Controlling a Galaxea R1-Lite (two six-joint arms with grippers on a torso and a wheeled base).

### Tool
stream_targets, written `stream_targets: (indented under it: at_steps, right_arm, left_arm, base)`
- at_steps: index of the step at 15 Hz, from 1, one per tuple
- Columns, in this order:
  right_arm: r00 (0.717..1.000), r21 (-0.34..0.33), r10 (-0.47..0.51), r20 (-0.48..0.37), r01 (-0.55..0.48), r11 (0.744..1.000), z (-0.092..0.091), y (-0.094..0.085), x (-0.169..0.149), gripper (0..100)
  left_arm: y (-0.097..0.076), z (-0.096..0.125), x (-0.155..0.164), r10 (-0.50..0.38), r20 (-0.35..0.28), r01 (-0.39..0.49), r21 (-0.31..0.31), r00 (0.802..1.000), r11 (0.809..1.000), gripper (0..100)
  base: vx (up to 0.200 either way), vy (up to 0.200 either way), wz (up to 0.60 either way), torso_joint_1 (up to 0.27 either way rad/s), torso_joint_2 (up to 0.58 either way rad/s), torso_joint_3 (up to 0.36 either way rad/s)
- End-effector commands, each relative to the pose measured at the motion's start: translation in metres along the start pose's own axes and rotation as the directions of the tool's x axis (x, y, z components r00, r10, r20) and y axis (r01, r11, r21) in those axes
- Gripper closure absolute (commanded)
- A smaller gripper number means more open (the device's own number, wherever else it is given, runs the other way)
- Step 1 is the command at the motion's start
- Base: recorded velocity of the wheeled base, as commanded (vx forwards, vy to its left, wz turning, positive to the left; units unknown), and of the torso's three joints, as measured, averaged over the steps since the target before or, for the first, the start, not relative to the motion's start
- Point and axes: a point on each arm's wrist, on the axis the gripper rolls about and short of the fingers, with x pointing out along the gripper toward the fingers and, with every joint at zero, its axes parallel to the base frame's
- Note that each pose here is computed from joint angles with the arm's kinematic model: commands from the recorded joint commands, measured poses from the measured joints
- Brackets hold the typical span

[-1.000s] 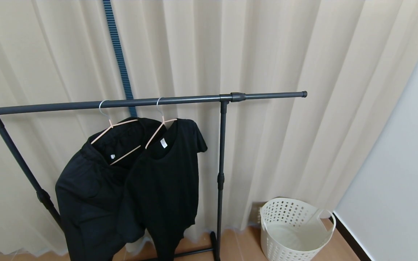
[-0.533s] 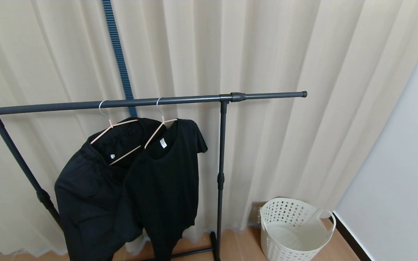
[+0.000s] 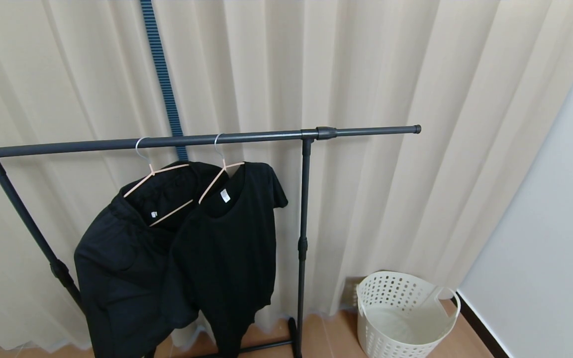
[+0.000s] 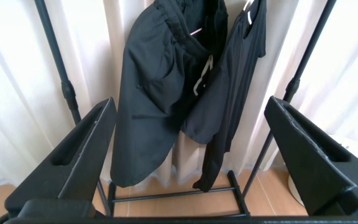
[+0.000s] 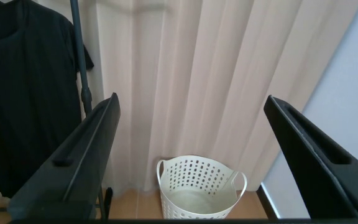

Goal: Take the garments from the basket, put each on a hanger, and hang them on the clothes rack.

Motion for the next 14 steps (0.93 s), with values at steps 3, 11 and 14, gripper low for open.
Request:
stream_targets:
  at_steps: [3,11,14]
  right_arm:
    - [1.0,0.0,0.001,-0.002,-0.001,1.0,0.0,0.0,0.0002,0]
    - [1.0,0.0,0.001,-0.002,-0.001,1.0,0.0,0.0,0.0002,0]
    - [1.0,0.0,0.002,-0.002,-0.002,1.0,0.0,0.0,0.0002,0]
  left_arm:
    - [0.0,0.0,0.0001,0.0,-0.001,0.0,-0.001,1.0,1.0,0]
    - [0.0,0.0,0.0,0.002,-0.001,-0.002,-0.001,1.0,1.0,0]
    - [0.0,0.0001,0.0002,0.0,-0.002,0.0,-0.001,1.0,1.0,0]
  base:
    - [0.0,0.0,0.0,0.0,0.0,0.0]
    - [0.0,0.0,0.0,0.0,0.0,0.0]
    - [0.0,0.0,0.0,0.0,0.0,0.0]
